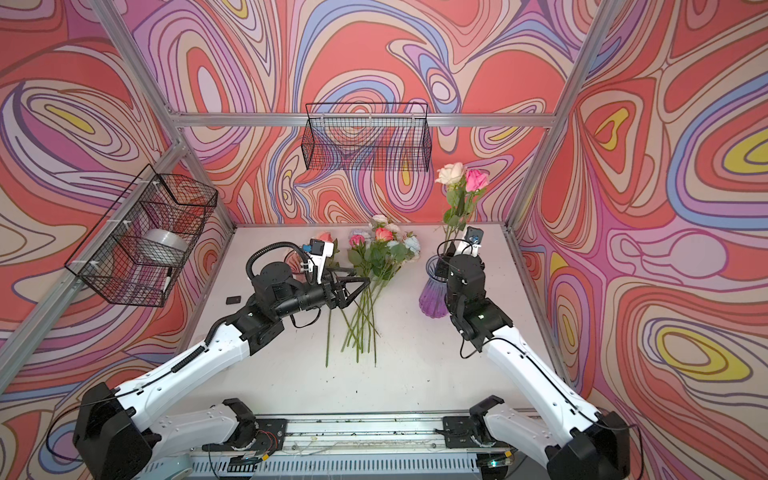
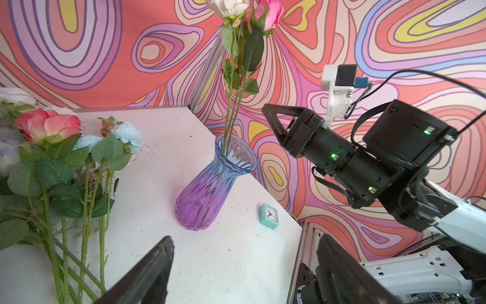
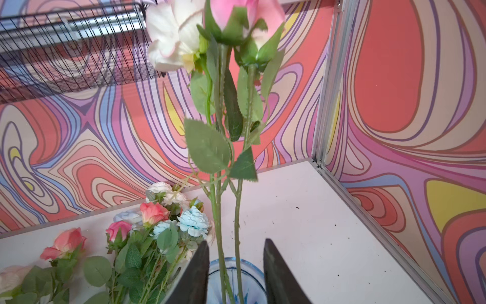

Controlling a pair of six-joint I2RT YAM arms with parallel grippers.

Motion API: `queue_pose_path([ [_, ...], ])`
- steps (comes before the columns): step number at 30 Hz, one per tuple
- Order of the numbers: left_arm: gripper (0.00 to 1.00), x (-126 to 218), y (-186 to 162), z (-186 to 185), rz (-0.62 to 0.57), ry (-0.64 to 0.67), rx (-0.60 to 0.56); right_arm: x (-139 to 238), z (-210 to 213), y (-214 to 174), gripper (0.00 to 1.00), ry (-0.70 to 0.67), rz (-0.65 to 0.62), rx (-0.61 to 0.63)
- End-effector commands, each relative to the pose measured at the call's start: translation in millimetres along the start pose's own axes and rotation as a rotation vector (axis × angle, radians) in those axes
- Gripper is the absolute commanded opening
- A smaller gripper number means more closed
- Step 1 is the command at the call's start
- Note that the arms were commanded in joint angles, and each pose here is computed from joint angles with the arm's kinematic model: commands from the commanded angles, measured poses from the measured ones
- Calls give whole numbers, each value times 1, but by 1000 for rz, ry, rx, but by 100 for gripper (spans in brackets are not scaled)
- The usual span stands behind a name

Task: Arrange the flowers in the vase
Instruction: 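Lower the pink rose stem into the purple vase and open the right gripper, then move the right gripper back down onto the rose stems in the bunch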

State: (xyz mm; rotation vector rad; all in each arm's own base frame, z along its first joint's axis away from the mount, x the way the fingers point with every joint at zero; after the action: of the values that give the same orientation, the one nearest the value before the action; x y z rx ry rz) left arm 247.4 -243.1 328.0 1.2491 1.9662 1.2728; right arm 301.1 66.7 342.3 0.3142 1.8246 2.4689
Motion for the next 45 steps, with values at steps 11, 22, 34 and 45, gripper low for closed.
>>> queue_pose_path([
  [11,86,5,13,10,0,172,-59,43,9,22,40,170,204,-31],
  [22,91,39,34,10,-132,344,-192,47,66,9,30,425,326,-77],
  [34,96,114,46,52,-413,949,-120,15,147,-79,23,430,520,76],
  [45,99,161,43,69,-556,1286,3,-27,209,-214,14,519,883,406],
])
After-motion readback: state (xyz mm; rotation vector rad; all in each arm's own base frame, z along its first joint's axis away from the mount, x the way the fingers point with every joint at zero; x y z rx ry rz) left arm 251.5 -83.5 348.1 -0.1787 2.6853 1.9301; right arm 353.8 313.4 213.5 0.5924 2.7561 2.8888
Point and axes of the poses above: each gripper's point midway between its finger pads, its own x axis back along the fingers, its own z axis along the line the jaws close on, y = z × x, the point moved 6 cm from there along x, back along the fingers, and after that the axes turned 7 degrees about -x, right-handed, at the moved point
